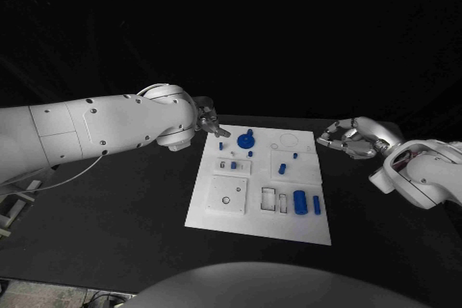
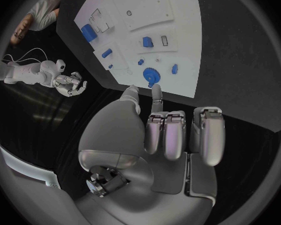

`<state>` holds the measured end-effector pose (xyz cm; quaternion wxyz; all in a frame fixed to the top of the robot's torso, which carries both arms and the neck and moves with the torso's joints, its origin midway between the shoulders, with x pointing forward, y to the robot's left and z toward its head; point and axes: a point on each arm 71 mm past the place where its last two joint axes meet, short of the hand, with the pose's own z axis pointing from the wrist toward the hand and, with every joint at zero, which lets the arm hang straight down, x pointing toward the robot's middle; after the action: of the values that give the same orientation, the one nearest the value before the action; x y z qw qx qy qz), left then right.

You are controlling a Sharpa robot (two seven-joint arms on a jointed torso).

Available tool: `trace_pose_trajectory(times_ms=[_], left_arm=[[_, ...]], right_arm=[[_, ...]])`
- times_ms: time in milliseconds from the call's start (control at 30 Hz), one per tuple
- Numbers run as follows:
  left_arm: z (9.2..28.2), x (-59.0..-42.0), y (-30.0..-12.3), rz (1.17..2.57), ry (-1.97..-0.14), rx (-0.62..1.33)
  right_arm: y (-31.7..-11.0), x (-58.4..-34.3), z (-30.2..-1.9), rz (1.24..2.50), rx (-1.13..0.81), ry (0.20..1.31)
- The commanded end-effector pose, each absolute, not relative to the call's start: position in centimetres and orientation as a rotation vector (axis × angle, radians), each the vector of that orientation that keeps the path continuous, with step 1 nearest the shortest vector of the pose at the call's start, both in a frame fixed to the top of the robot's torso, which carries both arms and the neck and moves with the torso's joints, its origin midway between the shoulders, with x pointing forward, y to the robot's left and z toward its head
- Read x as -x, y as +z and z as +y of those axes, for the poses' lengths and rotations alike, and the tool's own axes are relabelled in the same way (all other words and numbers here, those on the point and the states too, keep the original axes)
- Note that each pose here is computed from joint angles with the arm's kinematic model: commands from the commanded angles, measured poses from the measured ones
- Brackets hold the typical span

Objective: Assemble the parts on the task board

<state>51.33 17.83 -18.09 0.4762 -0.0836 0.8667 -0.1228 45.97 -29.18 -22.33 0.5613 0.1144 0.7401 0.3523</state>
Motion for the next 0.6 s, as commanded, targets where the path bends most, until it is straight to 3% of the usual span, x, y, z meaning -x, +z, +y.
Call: trace_pose_trajectory(times_ms=[33,367,600], left_arm=[[17.1,-50.7,-19.1,2.235,-0.321,0.149],[15.6,-49.8,-20.7,2.286,-0.358,0.079],[14.8,-50.1,-21.6,2.349,-0.272,0.008]], right_arm=[[-22.4,-45.9,-29.0,1.751,-0.263,0.844],[-22.4,-45.9,-28.8,1.757,-0.262,0.846],[-22.5,-46.0,-28.6,1.762,-0.26,0.848]])
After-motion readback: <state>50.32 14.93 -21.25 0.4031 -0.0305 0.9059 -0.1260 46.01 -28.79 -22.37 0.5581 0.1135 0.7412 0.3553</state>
